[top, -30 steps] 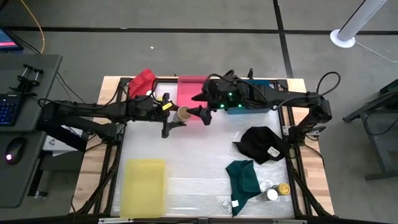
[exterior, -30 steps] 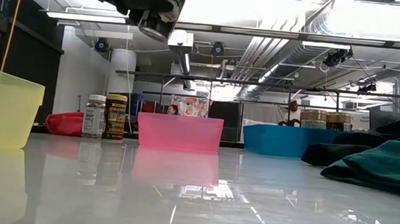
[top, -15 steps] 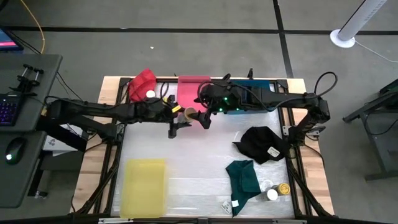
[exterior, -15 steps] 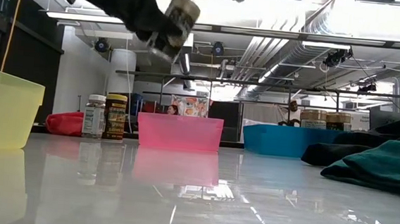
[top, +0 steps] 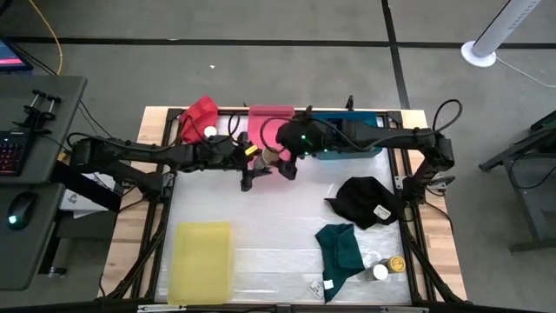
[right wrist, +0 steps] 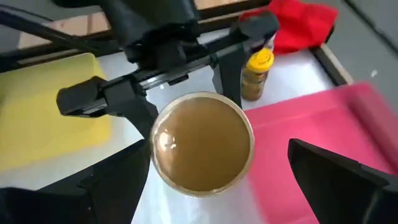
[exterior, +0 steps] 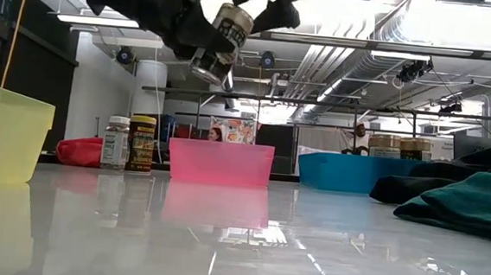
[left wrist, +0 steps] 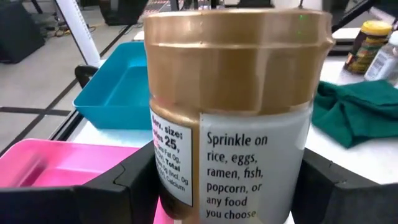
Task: Sort spices by type
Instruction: Put the gold seasoning bottle into the blue bin
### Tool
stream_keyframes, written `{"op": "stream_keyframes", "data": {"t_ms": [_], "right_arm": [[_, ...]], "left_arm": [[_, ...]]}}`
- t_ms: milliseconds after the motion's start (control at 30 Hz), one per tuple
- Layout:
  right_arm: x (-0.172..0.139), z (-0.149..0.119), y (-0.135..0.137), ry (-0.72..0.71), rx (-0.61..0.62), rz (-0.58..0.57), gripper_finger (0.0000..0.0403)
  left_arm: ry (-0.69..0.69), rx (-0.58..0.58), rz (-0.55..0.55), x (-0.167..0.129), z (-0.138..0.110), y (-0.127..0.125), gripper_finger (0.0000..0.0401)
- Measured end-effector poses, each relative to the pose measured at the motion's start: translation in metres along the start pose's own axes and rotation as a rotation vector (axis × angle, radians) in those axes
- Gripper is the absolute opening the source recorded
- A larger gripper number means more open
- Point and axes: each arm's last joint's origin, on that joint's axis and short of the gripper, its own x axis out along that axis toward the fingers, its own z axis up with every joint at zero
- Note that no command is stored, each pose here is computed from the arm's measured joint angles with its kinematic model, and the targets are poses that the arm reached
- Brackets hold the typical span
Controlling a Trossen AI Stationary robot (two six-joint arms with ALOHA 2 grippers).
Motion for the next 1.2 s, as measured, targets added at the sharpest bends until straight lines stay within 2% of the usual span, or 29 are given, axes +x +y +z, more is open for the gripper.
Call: {"op": "stream_keyframes", "data": {"t_ms": [133, 267, 533, 633, 800, 967, 1000, 1067, 1133, 1200], "right_arm": [[0.002, -0.002, -0.002, 0.019, -0.047, 0.009, 0.0371], [0.01, -0.003, -0.001, 0.037, -0.062, 0.106, 0.0371], [0.017, -0.004, -0.003, 0.038, -0.11, 0.072, 0.0369], [0.017, -0.005, -0.002, 0.047, -0.108, 0.094, 0.035], [0.02, -0.005, -0.003, 0.052, -0.112, 0.079, 0.0271], [0.017, -0.004, -0.003, 0.044, -0.109, 0.088, 0.0271], [0.014, -0.003, -0.004, 0.041, -0.099, 0.084, 0.0271], [0.012, -0.003, -0.01, 0.043, -0.087, 0.068, 0.0271], [0.006, -0.009, -0.018, 0.116, -0.069, 0.032, 0.0271], [0.001, -0.013, -0.028, 0.164, -0.047, -0.005, 0.0271]], "left_arm": [[-0.013, -0.003, 0.017, 0.002, 0.0, 0.001, 0.0235], [-0.064, 0.013, 0.024, 0.004, 0.004, 0.002, 0.0235], [-0.072, 0.025, 0.008, 0.016, 0.0, 0.001, 0.0235], [-0.09, 0.02, 0.007, 0.016, 0.002, 0.0, 0.0235], [-0.098, 0.012, 0.005, 0.017, 0.002, 0.001, 0.0235], [-0.107, -0.025, 0.006, 0.014, 0.005, 0.002, 0.0235], [-0.093, -0.034, 0.002, 0.011, 0.006, 0.003, 0.0245], [-0.035, -0.061, 0.012, 0.004, 0.008, 0.008, 0.0294], [0.098, -0.062, 0.042, -0.006, 0.005, 0.013, 0.0351], [0.21, -0.029, 0.052, -0.017, 0.003, 0.018, 0.0382]]}}
